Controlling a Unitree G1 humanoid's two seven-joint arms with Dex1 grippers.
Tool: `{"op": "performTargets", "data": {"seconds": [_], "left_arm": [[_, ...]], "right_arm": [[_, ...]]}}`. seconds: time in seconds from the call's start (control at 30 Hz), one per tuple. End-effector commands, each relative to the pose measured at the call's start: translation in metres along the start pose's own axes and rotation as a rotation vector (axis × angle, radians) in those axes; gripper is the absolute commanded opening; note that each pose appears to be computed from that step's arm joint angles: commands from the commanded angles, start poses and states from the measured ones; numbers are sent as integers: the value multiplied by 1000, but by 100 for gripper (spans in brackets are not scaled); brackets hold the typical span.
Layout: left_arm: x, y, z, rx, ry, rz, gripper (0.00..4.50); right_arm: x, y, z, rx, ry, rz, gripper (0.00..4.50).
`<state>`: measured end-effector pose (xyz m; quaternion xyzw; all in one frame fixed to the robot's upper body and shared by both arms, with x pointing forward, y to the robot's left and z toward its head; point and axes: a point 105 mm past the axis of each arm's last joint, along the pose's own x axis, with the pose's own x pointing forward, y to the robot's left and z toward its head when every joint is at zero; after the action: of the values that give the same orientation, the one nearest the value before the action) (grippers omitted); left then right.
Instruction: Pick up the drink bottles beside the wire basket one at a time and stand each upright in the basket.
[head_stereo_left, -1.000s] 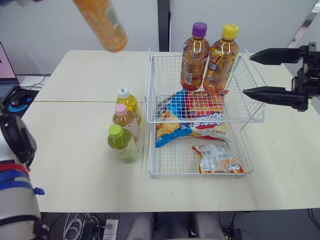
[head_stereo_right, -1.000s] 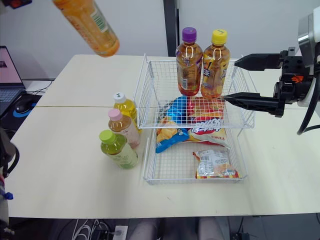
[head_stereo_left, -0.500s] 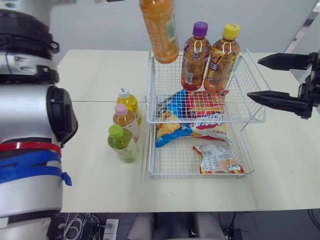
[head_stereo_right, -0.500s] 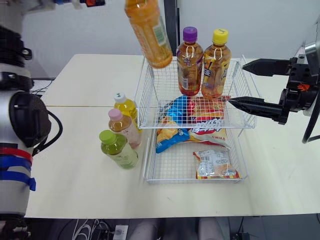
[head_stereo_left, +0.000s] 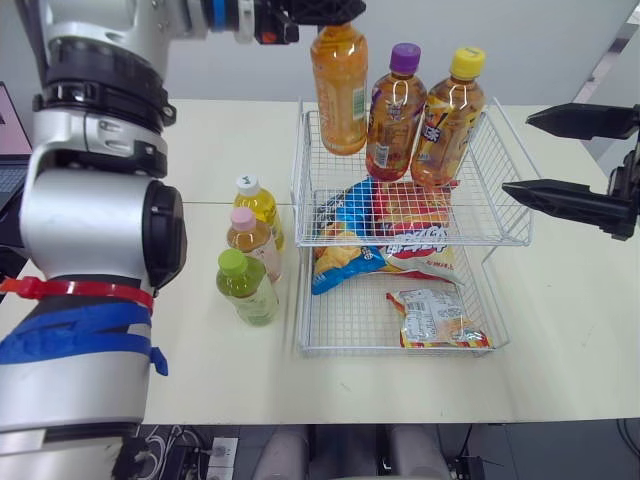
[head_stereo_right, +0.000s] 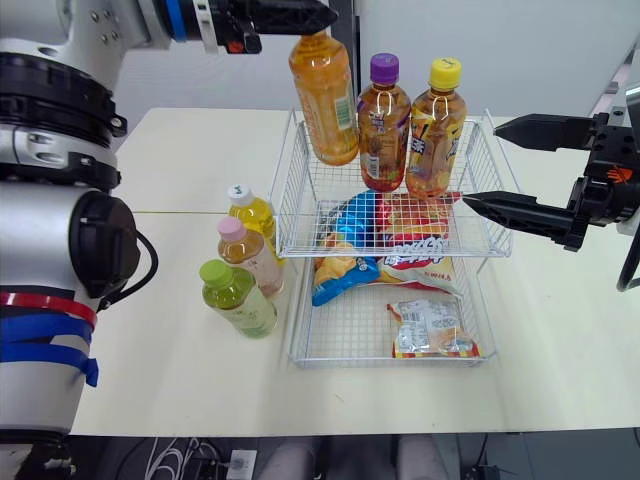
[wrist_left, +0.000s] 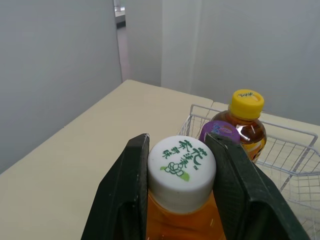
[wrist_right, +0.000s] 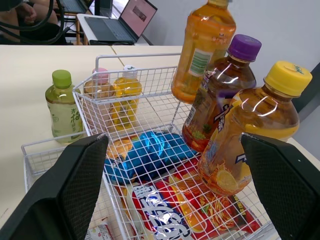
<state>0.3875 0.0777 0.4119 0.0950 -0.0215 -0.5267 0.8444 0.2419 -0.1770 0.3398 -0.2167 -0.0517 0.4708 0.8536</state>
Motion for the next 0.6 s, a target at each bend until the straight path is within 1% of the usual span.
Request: {"op": "performTargets", "data": {"seconds": [0.03, 0.23, 0.3, 0.33, 0.37, 0.57, 0.6], "left_arm": [[1, -5, 14, 60, -36, -17, 136], [4, -4, 5, 27, -12, -25, 136], [5, -5, 4, 38, -5, -34, 207], [5, -5, 4, 41, -5, -39, 225], [4, -6, 5, 43, -5, -42, 254], [-3, -11, 12, 69, -7, -70, 441], [-6, -11, 15, 79, -10, -71, 448]], "right_arm": [[-7, -3, 11, -50, -14, -33, 450], [-7, -3, 11, -51, -10, -38, 450], [-7, -4, 10, -50, -8, -39, 450], [-7, -4, 10, -50, -7, -39, 450], [-7, -4, 10, -50, -6, -39, 450], [-6, -4, 9, -53, -4, -40, 450], [-6, -4, 10, -54, -4, -41, 450]]}}
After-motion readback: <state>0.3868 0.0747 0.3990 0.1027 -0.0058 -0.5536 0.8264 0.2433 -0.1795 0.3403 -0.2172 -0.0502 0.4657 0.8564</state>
